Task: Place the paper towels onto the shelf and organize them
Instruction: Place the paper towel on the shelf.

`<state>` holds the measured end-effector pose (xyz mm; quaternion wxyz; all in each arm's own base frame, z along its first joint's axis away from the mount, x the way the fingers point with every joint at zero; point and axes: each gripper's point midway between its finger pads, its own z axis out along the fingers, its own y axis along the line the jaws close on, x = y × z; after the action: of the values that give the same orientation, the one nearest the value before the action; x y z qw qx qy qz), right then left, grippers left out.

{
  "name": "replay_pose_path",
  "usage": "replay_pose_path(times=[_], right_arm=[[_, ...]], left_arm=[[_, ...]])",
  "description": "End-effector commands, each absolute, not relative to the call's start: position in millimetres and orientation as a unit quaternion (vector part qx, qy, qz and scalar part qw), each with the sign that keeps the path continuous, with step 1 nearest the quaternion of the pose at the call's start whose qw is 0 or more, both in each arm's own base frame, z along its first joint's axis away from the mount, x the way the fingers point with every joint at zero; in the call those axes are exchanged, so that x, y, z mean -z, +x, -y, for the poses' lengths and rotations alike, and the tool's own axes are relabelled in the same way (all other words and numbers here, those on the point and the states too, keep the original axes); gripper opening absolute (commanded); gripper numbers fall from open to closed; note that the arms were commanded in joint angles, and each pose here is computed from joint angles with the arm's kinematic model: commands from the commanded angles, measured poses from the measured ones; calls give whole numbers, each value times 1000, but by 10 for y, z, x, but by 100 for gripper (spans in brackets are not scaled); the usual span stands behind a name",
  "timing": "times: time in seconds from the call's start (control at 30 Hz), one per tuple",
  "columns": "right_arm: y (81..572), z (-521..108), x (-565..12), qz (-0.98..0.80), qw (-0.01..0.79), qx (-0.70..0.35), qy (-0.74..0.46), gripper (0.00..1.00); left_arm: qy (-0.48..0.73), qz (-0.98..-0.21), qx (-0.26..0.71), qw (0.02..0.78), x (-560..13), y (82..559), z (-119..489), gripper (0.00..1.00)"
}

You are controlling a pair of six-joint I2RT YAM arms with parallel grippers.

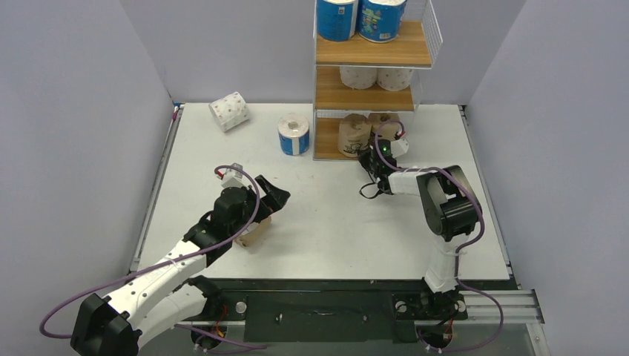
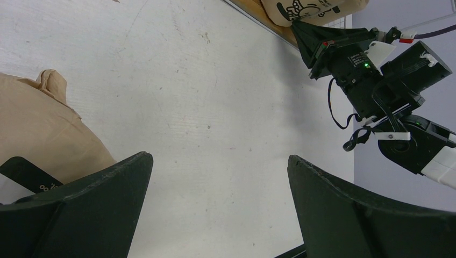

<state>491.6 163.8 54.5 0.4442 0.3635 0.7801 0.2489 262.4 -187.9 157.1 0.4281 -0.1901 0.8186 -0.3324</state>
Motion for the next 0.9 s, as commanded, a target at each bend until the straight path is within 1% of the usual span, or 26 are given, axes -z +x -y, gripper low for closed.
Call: replay_pose_path(times=[0.0, 0.37, 0.87], right_arm=[[5179, -1674, -795, -749, 473, -277, 374, 0], [5416, -1715, -900, -733, 485, -285, 383, 0], [5601, -1697, -852, -727, 485, -282, 395, 0]], left_arm=[[-187, -807, 339, 446, -1672, 2674, 1876, 96], [-186, -808, 333, 449, -1662, 2681, 1858, 96], [-186, -809, 324, 454, -1657, 2703, 1827, 96]])
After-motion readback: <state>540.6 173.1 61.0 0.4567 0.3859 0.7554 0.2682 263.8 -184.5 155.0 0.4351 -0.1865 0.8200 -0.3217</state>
